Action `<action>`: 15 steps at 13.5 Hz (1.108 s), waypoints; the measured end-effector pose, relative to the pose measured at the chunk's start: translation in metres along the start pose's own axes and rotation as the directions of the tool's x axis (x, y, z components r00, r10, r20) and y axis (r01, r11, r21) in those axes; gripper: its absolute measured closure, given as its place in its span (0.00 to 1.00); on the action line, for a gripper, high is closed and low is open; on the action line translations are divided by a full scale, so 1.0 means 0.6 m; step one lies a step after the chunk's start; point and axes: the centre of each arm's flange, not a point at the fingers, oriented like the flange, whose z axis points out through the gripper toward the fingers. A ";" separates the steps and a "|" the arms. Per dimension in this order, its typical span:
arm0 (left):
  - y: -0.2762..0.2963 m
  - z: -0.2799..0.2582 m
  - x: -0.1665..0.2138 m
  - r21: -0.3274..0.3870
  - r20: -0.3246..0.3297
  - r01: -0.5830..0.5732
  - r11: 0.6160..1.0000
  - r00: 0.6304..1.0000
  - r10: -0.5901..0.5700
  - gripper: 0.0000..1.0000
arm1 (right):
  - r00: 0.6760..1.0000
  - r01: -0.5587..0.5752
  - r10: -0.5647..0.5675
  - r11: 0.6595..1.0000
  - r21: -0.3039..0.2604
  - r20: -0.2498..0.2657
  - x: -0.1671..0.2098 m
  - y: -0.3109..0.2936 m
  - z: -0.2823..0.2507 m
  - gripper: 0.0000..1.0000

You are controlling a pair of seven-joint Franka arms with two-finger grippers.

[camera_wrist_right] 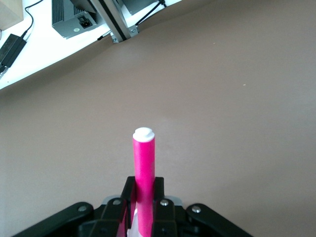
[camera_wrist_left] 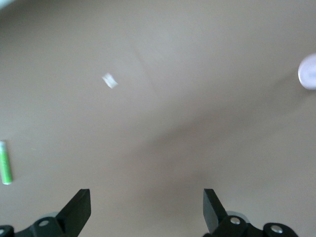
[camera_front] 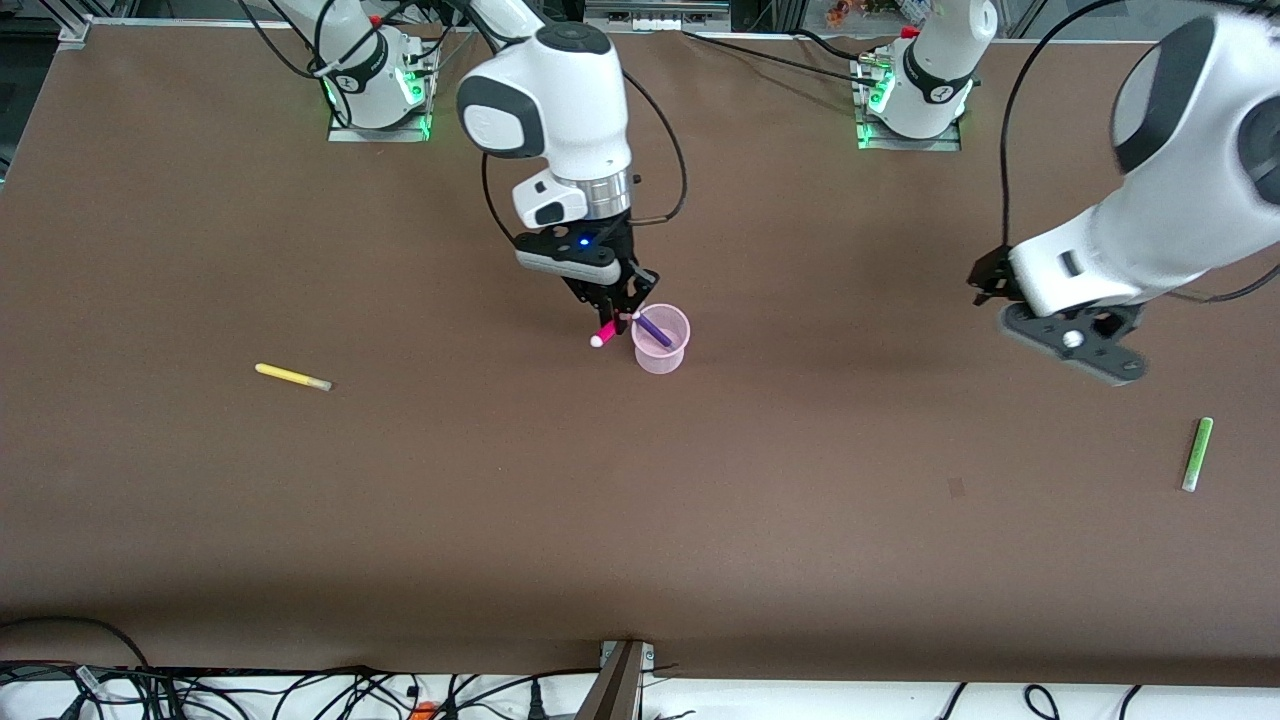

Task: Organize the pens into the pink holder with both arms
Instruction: 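Lower the magenta marker into the pink cup with the right gripper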

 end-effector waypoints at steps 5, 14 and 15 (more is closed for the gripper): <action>-0.048 -0.048 -0.089 -0.010 -0.049 0.198 0.980 0.979 -0.198 0.00 | 0.998 0.021 -0.024 0.998 -0.051 -0.058 -0.074 -0.011 0.108 0.82; -0.047 -0.038 -0.123 -0.013 -0.028 0.363 0.932 0.931 -0.363 0.00 | 0.989 -0.004 -0.006 0.998 -0.069 -0.149 -0.136 -0.020 0.131 0.82; -0.046 -0.038 -0.123 -0.014 -0.025 0.364 0.931 0.931 -0.365 0.00 | 0.987 -0.013 0.000 0.997 -0.074 -0.162 -0.136 -0.018 0.133 0.82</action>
